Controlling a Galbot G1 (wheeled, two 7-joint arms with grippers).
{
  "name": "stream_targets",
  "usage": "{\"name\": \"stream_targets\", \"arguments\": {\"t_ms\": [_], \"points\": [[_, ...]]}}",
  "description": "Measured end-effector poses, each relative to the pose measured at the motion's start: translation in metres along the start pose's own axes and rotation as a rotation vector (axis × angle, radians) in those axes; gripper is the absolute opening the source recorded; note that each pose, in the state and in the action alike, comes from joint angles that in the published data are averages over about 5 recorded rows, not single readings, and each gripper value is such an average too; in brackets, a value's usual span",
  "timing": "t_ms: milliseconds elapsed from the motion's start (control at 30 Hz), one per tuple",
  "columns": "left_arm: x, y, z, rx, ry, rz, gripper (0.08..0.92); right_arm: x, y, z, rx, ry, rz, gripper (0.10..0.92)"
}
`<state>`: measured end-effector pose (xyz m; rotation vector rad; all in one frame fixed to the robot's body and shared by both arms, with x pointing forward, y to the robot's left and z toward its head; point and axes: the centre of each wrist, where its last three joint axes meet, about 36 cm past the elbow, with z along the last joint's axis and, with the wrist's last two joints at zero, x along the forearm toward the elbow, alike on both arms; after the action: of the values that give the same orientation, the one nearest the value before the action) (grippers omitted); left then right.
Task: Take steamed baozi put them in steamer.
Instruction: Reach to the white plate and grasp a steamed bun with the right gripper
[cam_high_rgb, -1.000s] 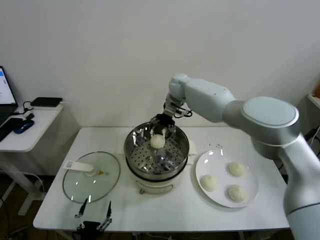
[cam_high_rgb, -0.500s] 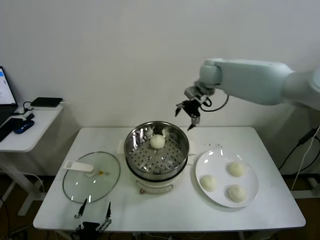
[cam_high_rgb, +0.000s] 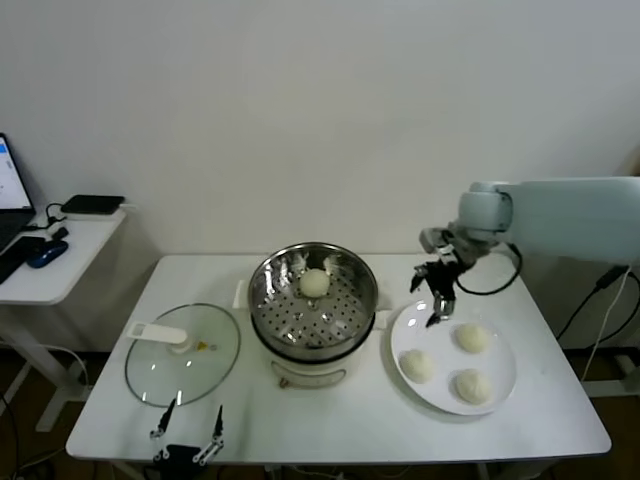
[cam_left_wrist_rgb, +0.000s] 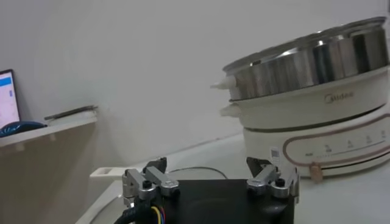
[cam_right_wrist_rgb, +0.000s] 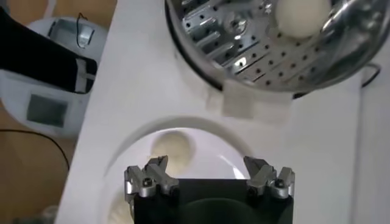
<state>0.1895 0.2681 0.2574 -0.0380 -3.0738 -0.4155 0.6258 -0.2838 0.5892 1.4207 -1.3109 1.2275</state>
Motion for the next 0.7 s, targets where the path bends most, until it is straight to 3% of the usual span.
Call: {"name": "stream_targets", "arguments": {"t_ms": [700], "points": [[0.008,0.002,0.003,-0.022,0.013,-0.009,0.823,-0.110,0.030,0.009,-0.056,0.035,-0.008,0.823]]}}
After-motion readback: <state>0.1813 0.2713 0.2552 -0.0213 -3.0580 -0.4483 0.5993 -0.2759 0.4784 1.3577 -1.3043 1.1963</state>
